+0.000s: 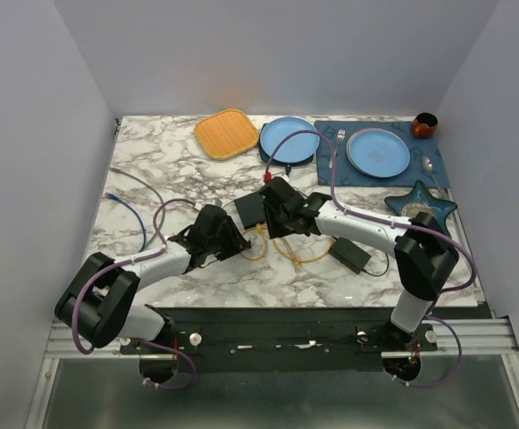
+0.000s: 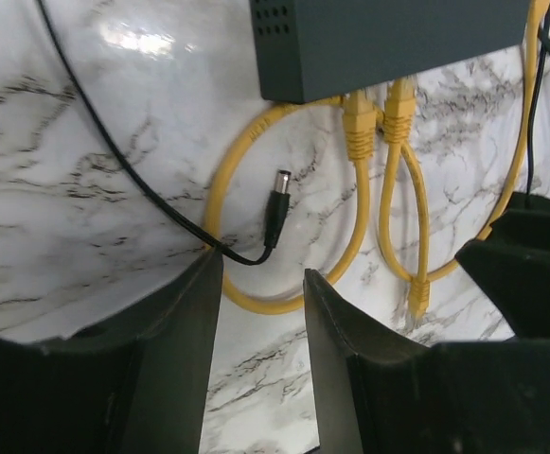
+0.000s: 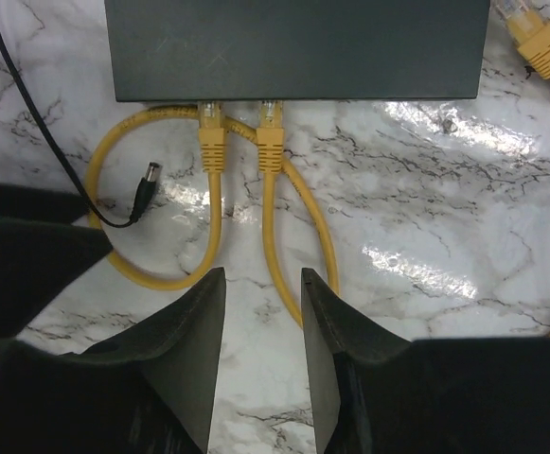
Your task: Pull the plug from the switch port
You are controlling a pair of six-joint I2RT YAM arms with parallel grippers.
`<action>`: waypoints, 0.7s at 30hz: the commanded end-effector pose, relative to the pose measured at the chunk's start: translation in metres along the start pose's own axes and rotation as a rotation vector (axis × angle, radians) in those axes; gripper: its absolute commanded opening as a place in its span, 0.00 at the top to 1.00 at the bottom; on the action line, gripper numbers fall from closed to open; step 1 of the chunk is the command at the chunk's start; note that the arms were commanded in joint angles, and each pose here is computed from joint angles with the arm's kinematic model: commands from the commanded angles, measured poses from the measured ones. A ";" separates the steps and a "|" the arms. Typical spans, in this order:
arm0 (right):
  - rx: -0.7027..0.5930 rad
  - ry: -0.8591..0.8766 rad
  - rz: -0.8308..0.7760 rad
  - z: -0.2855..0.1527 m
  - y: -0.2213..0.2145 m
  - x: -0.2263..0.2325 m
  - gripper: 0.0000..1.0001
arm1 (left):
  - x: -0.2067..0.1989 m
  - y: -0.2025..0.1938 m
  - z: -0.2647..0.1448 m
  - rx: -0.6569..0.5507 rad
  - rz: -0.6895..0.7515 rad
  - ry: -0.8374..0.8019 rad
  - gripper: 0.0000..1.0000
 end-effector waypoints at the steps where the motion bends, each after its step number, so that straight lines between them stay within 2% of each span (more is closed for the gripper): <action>1: -0.090 0.021 0.058 0.000 0.039 -0.015 0.55 | -0.019 -0.014 0.010 0.010 0.095 -0.018 0.50; 6: -0.089 -0.028 0.105 0.026 0.067 -0.042 0.58 | -0.020 -0.025 0.023 0.032 0.126 0.021 0.50; 12: -0.083 -0.050 0.125 0.044 0.079 -0.055 0.62 | -0.004 -0.033 0.032 0.085 0.168 0.091 0.50; 19: -0.009 -0.053 0.108 0.067 0.061 -0.056 0.63 | 0.025 -0.067 0.026 0.208 0.199 0.136 0.54; 21: 0.009 -0.056 0.109 0.071 0.055 -0.056 0.63 | 0.030 -0.074 0.024 0.230 0.208 0.143 0.58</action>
Point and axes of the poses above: each gripper's point midway between its finger pads, its own z axis out along the fingers, its own x axis along the line the jaws close on, y = z × x, the point moved 4 cm from there along -z, back along the fingers, and after that the axes turned 11 degrees about -z, right-handed, at the moved point
